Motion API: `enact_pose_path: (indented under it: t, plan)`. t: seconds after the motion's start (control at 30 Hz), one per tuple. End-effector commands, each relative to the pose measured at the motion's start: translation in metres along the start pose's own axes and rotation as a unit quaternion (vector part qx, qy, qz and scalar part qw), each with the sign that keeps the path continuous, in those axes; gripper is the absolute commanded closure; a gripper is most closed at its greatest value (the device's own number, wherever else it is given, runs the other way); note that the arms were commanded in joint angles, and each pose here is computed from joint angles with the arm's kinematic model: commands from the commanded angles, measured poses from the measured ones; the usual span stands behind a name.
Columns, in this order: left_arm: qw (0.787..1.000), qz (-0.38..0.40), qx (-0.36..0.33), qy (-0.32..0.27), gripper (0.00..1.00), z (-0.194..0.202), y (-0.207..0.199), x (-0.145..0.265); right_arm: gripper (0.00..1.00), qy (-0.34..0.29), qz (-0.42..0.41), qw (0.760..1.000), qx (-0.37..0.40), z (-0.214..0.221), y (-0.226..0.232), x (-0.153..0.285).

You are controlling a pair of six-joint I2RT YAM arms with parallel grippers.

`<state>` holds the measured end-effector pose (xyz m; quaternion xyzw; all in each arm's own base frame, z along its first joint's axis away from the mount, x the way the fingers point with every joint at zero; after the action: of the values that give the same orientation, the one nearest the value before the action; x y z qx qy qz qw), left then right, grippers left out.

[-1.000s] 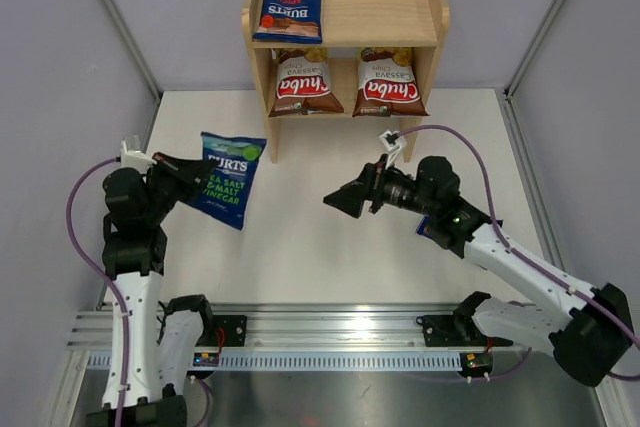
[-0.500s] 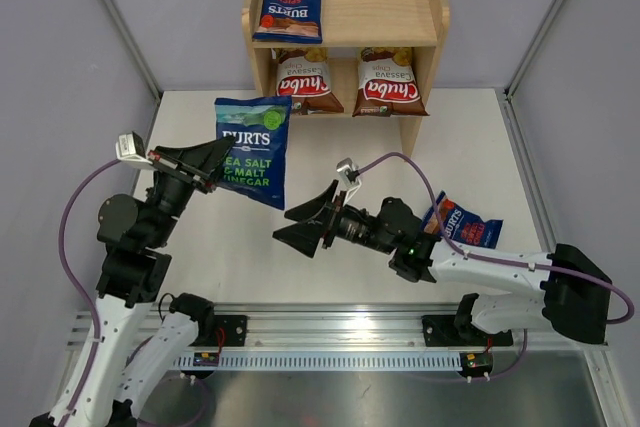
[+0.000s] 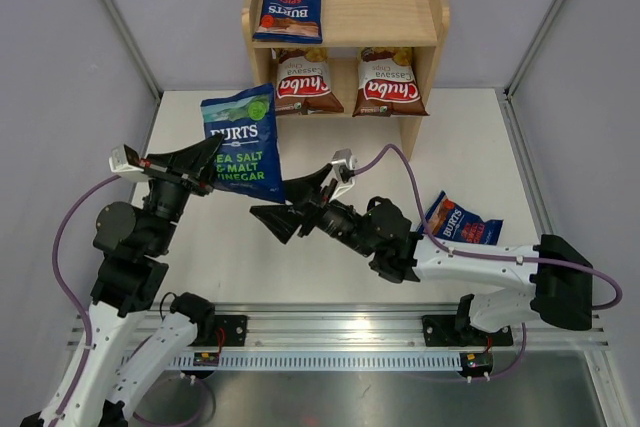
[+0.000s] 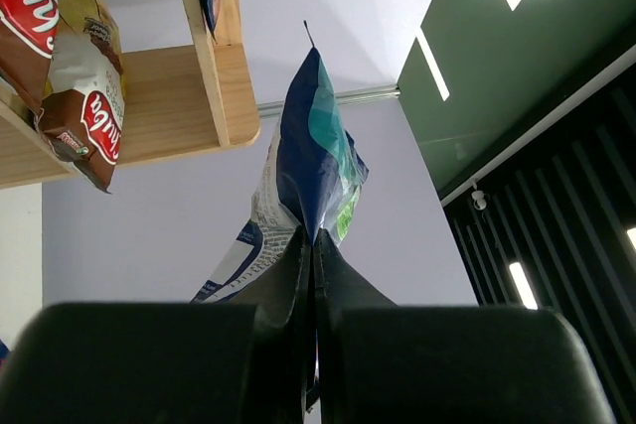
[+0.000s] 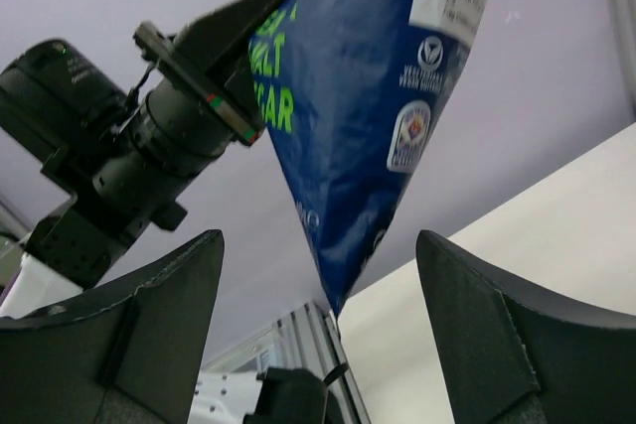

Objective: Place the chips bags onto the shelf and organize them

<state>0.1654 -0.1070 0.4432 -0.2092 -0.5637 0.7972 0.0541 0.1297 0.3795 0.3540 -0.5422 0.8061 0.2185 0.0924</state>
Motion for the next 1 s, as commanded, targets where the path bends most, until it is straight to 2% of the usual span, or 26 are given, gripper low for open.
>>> enact_pose_path:
  t: [0.0, 0.13, 0.27, 0.37, 0.4, 0.47, 0.5, 0.53, 0.57, 0.6, 0.63, 0.67, 0.7, 0.77, 0.8, 0.87, 0.9, 0.93, 0.97]
  plan:
    - [0.999, 0.027, 0.025, -0.007, 1.0, 0.002, -0.019, 0.002, 0.15, -0.069, 0.044, 0.996, 0.03, -0.032, -0.005, -0.018]
    - [0.999, 0.025, 0.029, -0.009, 1.0, 0.0, -0.016, 0.004, 0.23, -0.079, 0.061, 0.994, 0.042, -0.035, -0.009, -0.024]
    - [0.999, 0.018, 0.03, -0.012, 1.0, 0.0, -0.014, 0.004, 0.41, -0.083, 0.066, 0.993, 0.045, -0.033, -0.011, -0.021]
    - [1.0, 0.013, 0.024, -0.012, 1.0, 0.0, -0.012, 0.004, 0.62, -0.085, 0.06, 0.994, 0.045, -0.034, -0.01, -0.019]
    - [1.0, 0.013, 0.018, -0.013, 1.0, -0.001, -0.013, 0.004, 0.74, -0.083, 0.056, 0.994, 0.045, -0.034, -0.009, -0.018]
    - [1.0, 0.01, -0.012, -0.011, 1.0, 0.001, -0.015, 0.004, 0.87, -0.08, 0.052, 0.994, 0.045, -0.035, -0.008, -0.013]
    - [1.0, 0.007, -0.025, -0.008, 1.0, 0.002, -0.016, 0.001, 0.98, -0.073, 0.054, 0.995, 0.047, -0.034, -0.009, -0.011]
    - [0.999, 0.005, -0.039, -0.004, 0.99, 0.004, -0.016, -0.001, 1.0, -0.074, 0.054, 0.995, 0.046, -0.04, -0.008, -0.007]
    - [0.996, 0.021, -0.079, 0.018, 0.93, 0.011, -0.025, -0.002, 1.0, -0.071, 0.051, 0.995, 0.046, -0.043, -0.006, -0.004]
    - [0.993, 0.028, -0.107, 0.03, 0.81, 0.015, -0.03, -0.005, 1.0, -0.049, 0.038, 0.997, 0.055, -0.038, -0.004, 0.0]
    - [0.988, 0.015, -0.141, 0.054, 0.79, 0.02, -0.024, -0.02, 1.0, -0.038, 0.031, 0.997, 0.058, -0.038, -0.002, 0.003]
    - [0.971, 0.042, -0.213, 0.101, 0.77, 0.035, -0.041, -0.018, 1.0, -0.042, 0.021, 0.997, 0.058, -0.053, 0.003, 0.01]
    - [0.962, 0.041, -0.24, 0.124, 0.74, 0.04, -0.04, -0.022, 1.0, -0.004, 0.003, 0.998, 0.067, -0.045, 0.007, 0.016]
    - [0.942, 0.029, -0.287, 0.173, 0.72, 0.047, -0.03, -0.032, 1.0, 0.003, -0.018, 0.997, 0.073, -0.066, 0.016, 0.028]
    - [0.934, 0.035, -0.297, 0.195, 0.68, 0.051, -0.026, -0.034, 1.0, 0.038, -0.032, 0.995, 0.082, -0.06, 0.018, 0.036]
    - [0.916, 0.049, -0.312, 0.247, 0.64, 0.06, -0.021, -0.035, 1.0, 0.033, -0.039, 0.995, 0.09, -0.083, 0.023, 0.049]
    - [0.911, 0.053, -0.309, 0.267, 0.61, 0.063, -0.013, -0.036, 1.0, 0.057, -0.055, 0.992, 0.098, -0.08, 0.026, 0.057]
    - [0.903, 0.085, -0.308, 0.286, 0.49, 0.069, -0.02, -0.035, 1.0, 0.046, -0.059, 0.992, 0.101, -0.095, 0.029, 0.065]
    - [0.896, 0.085, -0.304, 0.312, 0.46, 0.072, -0.014, -0.033, 1.0, 0.05, -0.061, 0.991, 0.105, -0.098, 0.029, 0.07]
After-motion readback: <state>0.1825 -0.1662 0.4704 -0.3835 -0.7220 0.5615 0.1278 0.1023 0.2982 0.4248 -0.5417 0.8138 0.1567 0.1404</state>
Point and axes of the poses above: each gripper's point midway between its finger pads, its own x axis back along the fingers, its own y axis along the line the jaws close on, z = x × y, the point moved 5 cm from there along x, back along the fingers, and after that the axes turned 15 degrees about x, right-handed, at the moved point
